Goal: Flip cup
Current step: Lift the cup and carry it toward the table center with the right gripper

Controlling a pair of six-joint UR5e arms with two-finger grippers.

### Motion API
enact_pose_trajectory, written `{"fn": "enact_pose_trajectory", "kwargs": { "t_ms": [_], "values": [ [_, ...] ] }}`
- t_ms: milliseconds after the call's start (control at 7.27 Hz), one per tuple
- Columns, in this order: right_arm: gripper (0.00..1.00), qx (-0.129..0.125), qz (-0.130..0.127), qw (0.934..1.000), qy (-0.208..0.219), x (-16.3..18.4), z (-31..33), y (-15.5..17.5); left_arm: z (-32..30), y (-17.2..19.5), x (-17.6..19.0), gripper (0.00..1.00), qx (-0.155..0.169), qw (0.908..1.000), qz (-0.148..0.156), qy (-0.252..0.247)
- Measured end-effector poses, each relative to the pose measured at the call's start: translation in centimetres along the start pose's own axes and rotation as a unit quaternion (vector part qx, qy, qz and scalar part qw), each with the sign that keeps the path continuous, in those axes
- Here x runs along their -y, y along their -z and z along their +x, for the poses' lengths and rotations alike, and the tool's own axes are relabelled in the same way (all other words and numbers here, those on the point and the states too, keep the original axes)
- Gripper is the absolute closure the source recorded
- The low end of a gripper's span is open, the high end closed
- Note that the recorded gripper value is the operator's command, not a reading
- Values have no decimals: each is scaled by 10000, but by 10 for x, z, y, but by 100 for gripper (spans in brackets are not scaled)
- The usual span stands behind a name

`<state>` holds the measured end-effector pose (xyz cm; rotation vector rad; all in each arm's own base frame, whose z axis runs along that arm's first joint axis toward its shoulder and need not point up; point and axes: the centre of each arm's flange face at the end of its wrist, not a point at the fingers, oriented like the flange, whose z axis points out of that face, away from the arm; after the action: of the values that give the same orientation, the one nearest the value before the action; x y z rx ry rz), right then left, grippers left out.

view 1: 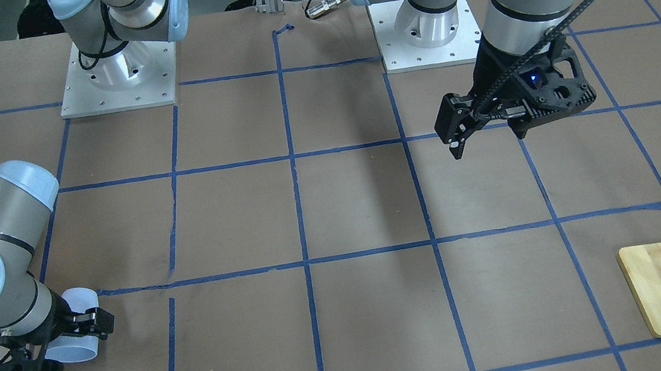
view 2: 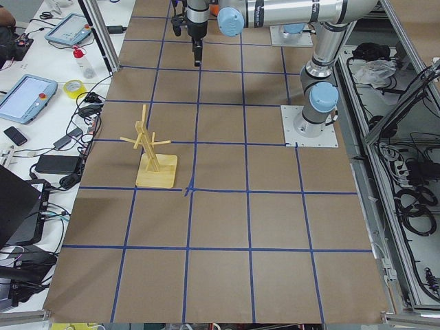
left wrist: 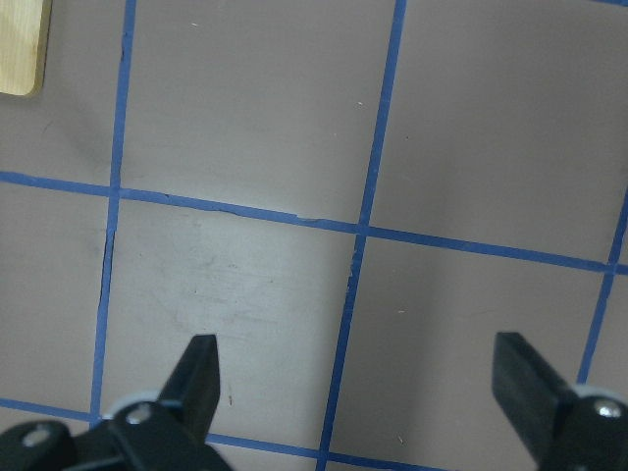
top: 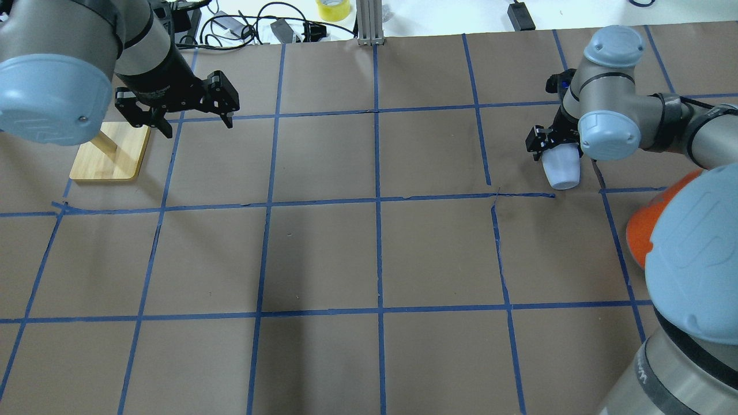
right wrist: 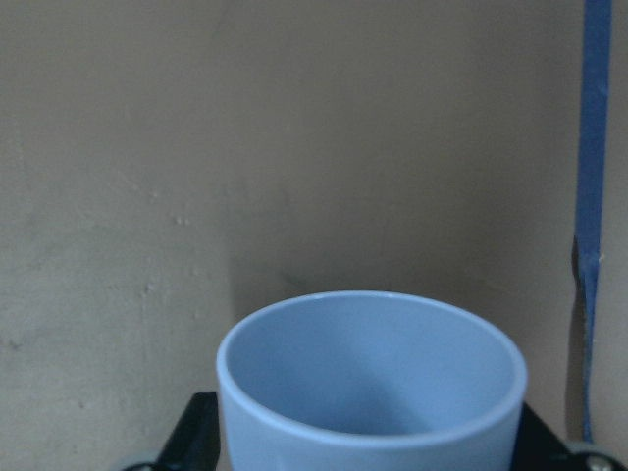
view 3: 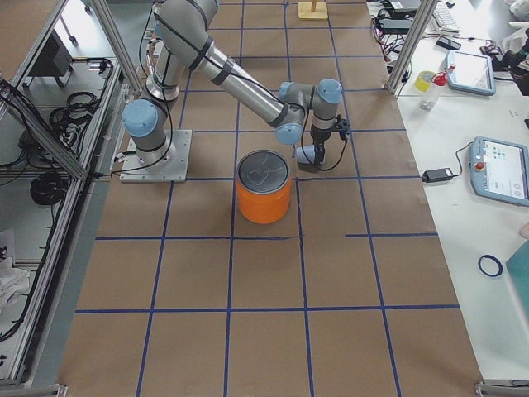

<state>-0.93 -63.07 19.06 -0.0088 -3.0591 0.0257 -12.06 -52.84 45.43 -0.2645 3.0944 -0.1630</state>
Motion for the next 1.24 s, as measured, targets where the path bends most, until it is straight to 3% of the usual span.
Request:
{"fn": "enact_pose_trajectory", "kwargs": {
  "t_ms": [826,1101,1239],
  "values": [
    [7,-77,359,9993,21,9,5,3,-1,2,0,0,10,10000,37,-7],
    [35,-82,373,9993,17,8,5,1,-2,3,2,0,9,9999,103,1],
    [58,-85,368,9993,37,8,5,1,-2,3,2,0,11,9999,113,3]
  ]
}}
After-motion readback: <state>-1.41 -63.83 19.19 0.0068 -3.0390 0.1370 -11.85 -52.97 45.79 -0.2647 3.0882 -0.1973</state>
